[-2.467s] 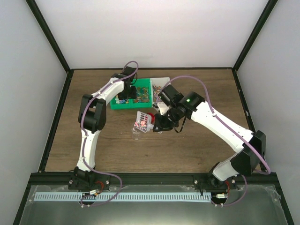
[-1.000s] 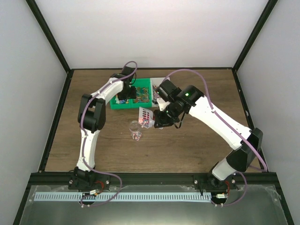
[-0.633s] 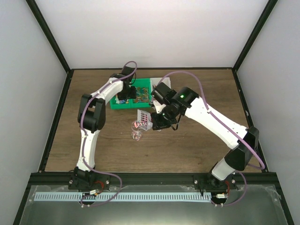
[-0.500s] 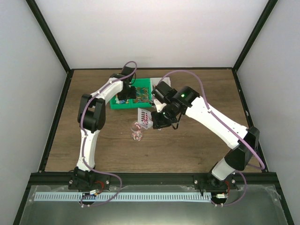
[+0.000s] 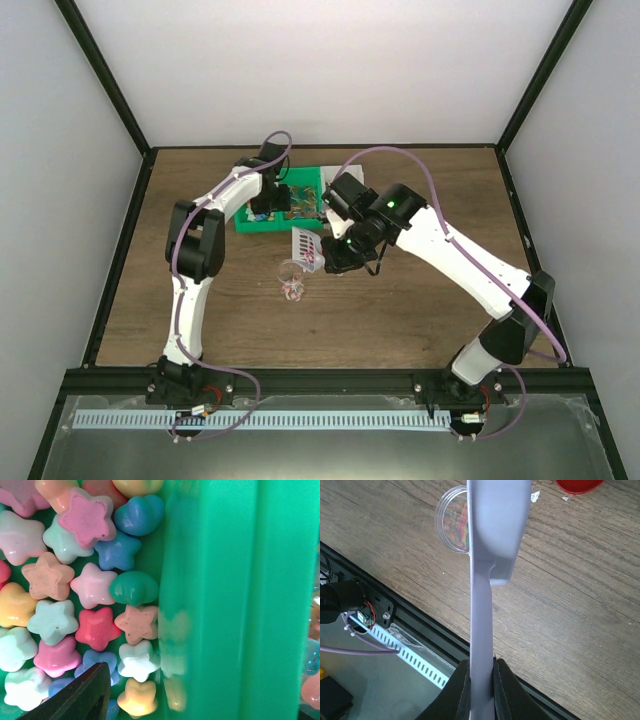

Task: Pack the candies
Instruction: Place the fake candies in the packing bottle.

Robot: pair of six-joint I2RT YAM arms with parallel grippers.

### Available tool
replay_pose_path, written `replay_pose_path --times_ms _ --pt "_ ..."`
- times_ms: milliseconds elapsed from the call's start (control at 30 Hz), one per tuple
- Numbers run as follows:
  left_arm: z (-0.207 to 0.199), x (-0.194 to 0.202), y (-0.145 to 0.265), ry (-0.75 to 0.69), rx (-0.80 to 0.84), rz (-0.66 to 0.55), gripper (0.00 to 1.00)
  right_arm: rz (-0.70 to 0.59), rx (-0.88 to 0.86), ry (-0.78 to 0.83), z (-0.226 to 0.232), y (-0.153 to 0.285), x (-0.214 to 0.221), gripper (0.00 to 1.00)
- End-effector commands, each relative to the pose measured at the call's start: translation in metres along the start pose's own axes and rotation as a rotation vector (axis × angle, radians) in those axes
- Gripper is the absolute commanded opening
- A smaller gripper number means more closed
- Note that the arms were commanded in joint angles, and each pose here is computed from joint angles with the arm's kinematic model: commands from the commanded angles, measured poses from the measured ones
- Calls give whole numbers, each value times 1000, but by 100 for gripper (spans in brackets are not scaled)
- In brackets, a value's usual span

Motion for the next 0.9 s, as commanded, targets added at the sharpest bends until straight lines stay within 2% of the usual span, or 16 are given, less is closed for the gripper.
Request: replay_pose_path --times_ms 0,133,233,333,400,533,667,767,867 --pt "11 4 -8 6 -27 21 59 -85 15 -10 -13 24 -8 1" --pt "11 6 -11 8 -22 29 59 -32 -6 12 -7 13 1 1" --pt "11 4 -9 8 -30 24 59 -83 19 1 -18 26 -3 1" --pt "12 4 -10 8 -32 21 59 -18 -33 5 -5 13 4 1" --pt "11 4 -12 7 -28 29 59 2 -3 34 0 4 8 1" --pt "13 4 -10 5 -42 23 59 -62 18 15 -10 18 -1 1" --pt "13 3 -11 7 -34 25 59 -3 -13 24 -1 6 6 1" --pt "12 2 -11 7 -32 25 59 -51 33 24 -11 14 3 1" --pt "13 3 -11 7 -36 25 59 -62 -2 1 -13 21 0 1"
Point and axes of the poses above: each gripper's point midway between its finger pads, its own y axis back along the fingers, its own z axis along the line the jaws close on, x = y × z, the point moved 3 cm from there along y, back along the fingers, and after that the axes turned 2 degrees about -y, right-handed, at the moved point
